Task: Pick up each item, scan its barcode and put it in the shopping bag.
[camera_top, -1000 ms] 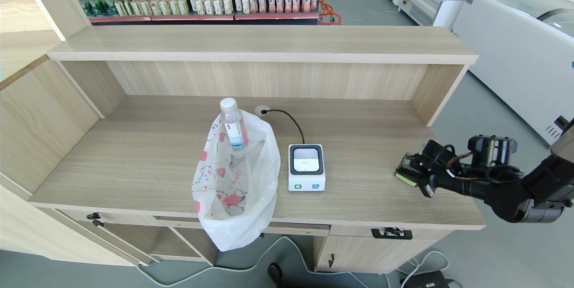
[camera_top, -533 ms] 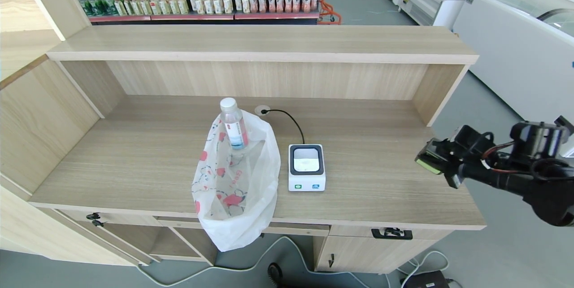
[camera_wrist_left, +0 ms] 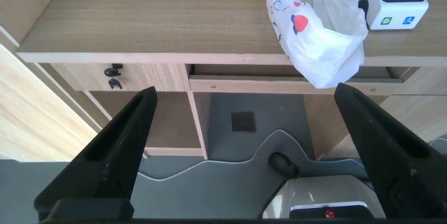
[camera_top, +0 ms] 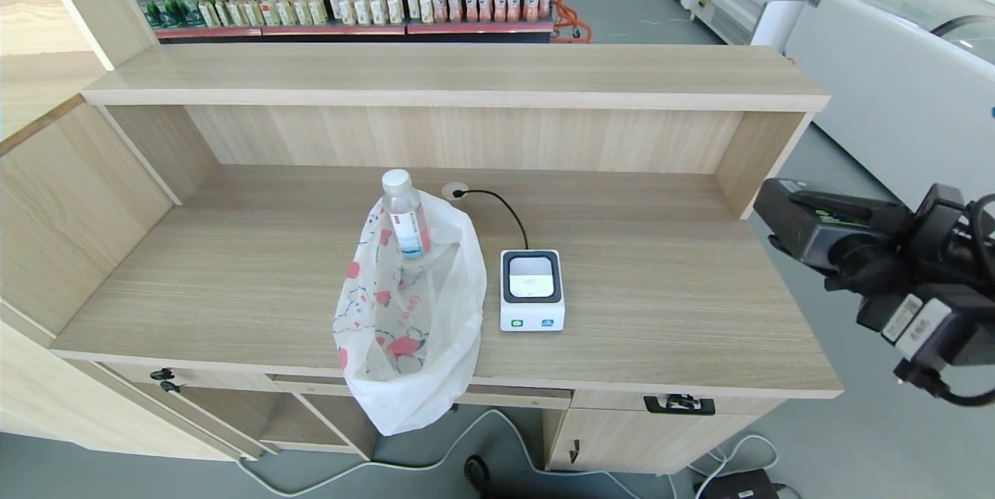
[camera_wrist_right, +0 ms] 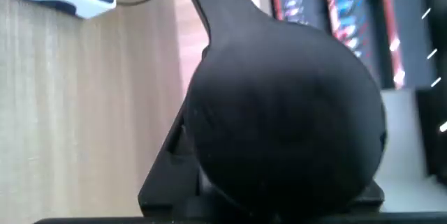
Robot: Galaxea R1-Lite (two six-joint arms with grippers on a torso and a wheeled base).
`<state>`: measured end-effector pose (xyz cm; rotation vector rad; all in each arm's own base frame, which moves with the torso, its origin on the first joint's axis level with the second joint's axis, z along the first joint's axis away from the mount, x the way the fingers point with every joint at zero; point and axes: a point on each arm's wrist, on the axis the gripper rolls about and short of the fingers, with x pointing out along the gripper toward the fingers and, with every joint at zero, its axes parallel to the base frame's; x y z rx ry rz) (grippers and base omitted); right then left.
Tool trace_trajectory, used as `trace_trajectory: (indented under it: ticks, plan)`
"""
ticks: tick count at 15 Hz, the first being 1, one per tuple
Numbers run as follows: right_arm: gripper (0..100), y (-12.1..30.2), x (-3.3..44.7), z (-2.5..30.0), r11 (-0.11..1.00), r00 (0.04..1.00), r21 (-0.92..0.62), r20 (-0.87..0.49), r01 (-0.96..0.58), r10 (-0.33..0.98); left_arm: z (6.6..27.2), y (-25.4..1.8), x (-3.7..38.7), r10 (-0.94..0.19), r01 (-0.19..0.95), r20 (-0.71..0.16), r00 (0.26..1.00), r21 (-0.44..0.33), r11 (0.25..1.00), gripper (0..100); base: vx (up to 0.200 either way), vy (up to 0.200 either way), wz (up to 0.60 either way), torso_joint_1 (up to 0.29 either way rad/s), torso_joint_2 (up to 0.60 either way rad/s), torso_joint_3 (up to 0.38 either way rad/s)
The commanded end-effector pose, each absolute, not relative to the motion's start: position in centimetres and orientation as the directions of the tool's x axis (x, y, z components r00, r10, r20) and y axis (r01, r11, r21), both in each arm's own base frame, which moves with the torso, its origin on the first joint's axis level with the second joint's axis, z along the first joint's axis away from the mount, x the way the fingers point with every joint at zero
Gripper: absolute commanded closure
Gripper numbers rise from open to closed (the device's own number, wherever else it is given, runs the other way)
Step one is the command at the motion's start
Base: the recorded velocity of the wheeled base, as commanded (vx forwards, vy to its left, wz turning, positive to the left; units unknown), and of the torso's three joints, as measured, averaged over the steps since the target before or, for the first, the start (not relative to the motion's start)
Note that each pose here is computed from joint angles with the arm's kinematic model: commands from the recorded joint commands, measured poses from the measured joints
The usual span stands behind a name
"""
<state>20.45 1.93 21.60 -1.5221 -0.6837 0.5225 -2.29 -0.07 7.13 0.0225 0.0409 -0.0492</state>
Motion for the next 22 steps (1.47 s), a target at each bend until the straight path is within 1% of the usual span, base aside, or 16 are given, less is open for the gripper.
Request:
trace_trajectory:
  ticks: [1, 2, 3, 4, 5, 7, 9, 13, 18, 20, 22]
  plan:
    - [100, 3.8, 15.6, 25.1, -0.104, 0.583, -0.87, 0.23, 0.482, 0.779, 7.1, -0.1, -2.3, -0.049, 0.05, -0.04, 0.998, 0.021, 0.999, 0, 0.0, 0.0, 0.0, 0.0, 0.0, 0.0]
    - [100, 5.0, 14.9, 25.4, -0.115, 0.504, -0.796, 0.258, 0.595, 0.824, 7.1, -0.1, -2.3, -0.049, 0.05, -0.04, 0.998, 0.021, 0.999, 0, 0.0, 0.0, 0.0, 0.0, 0.0, 0.0]
    - [100, 6.2, 14.2, 25.8, -0.114, 0.412, -0.681, 0.293, 0.723, 0.863, 7.1, -0.1, -2.3, -0.049, 0.05, -0.041, 0.998, 0.021, 0.999, 0, 0.0, 0.0, 0.0, 0.0, 0.0, 0.0]
    - [100, 7.3, 13.5, 26.2, -0.09, 0.325, -0.569, 0.327, 0.817, 0.887, 7.1, -0.1, -2.3, -0.049, 0.05, -0.041, 0.998, 0.021, 0.999, 0, 0.0, 0.0, 0.0, 0.0, 0.0, 0.0]
    - [100, 8.2, 12.7, 26.5, -0.051, 0.246, -0.481, 0.351, 0.875, 0.903, 7.1, -0.1, -2.3, -0.049, 0.05, -0.041, 0.998, 0.021, 0.999, 0, 0.0, 0.0, 0.0, 0.0, 0.0, 0.0]
    - [100, 9.0, 12.0, 26.2, -0.023, 0.174, -0.403, 0.342, 0.915, 0.924, 7.1, -0.1, -2.3, -0.049, 0.05, -0.041, 0.998, 0.021, 0.999, 0, 0.0, 0.0, 0.0, 0.0, 0.0, 0.0]
    - [100, 9.4, 11.4, 26.0, 0.044, 0.072, -0.358, 0.303, 0.933, 0.95, 7.1, -0.1, -2.3, -0.049, 0.05, -0.04, 0.998, 0.021, 0.999, 0, 0.0, 0.0, 0.0, 0.0, 0.0, 0.0]
    - [100, 8.8, 10.0, 25.4, 0.029, 0.06, -0.379, 0.221, 0.925, 0.973, 7.1, -0.1, -2.3, -0.049, 0.05, -0.041, 0.998, 0.021, 0.999, 0, 0.0, 0.0, 0.0, 0.0, 0.0, 0.0]
    - [100, 8.4, 9.3, 25.8, 0.046, 0.042, -0.363, 0.229, 0.931, 0.973, 7.1, -0.1, -2.3, -0.049, 0.05, -0.041, 0.998, 0.021, 0.999, 0, 0.0, 0.0, 0.0, 0.0, 0.0, 0.0]
    - [100, 8.4, 9.2, 25.5, 0.045, 0.041, -0.392, 0.208, 0.919, 0.977, 7.1, -0.1, -2.3, -0.049, 0.05, -0.04, 0.998, 0.021, 0.999, 0, 0.0, 0.0, 0.0, 0.0, 0.0, 0.0]
    - [100, 8.7, 9.2, 25.5, 0.075, 0.007, -0.399, 0.198, 0.914, 0.98, 7.1, -0.1, -2.3, -0.049, 0.05, -0.041, 0.998, 0.021, 0.999, 0, 0.0, 0.0, 0.0, 0.0, 0.0, 0.0]
